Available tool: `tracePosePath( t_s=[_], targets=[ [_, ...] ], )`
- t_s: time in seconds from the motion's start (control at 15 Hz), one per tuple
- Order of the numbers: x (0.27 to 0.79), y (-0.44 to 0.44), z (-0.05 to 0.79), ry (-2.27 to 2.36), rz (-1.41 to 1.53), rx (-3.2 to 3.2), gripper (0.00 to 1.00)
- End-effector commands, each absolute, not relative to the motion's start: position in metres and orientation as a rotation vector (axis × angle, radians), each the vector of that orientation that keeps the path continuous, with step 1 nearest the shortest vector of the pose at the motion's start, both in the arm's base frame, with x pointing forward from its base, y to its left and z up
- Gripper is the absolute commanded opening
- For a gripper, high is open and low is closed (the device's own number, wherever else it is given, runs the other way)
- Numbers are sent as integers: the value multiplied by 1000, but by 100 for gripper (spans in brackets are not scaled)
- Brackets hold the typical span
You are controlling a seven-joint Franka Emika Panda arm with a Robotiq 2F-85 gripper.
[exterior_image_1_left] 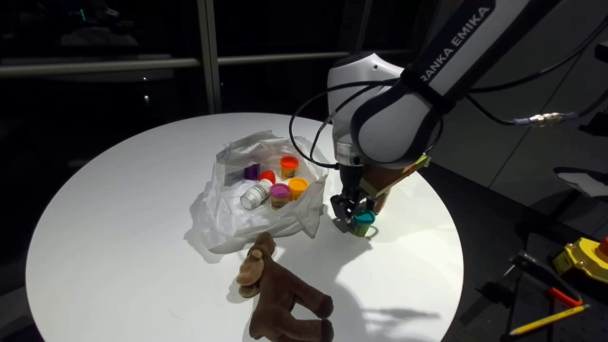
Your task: Take the containers, deer plush toy and red ball out of the white plastic bag
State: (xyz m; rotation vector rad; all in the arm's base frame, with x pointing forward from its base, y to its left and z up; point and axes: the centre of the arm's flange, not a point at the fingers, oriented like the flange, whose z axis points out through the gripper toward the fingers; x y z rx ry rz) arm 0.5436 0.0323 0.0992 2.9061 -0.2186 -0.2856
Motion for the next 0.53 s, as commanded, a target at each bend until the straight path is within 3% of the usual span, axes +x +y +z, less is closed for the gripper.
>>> tracePosePath(
  t_s=[0.0,0.47],
  targets=[
    [558,34,121,-184,-260,2924,99],
    [591,97,229,-61,-142,2959,100]
  ],
)
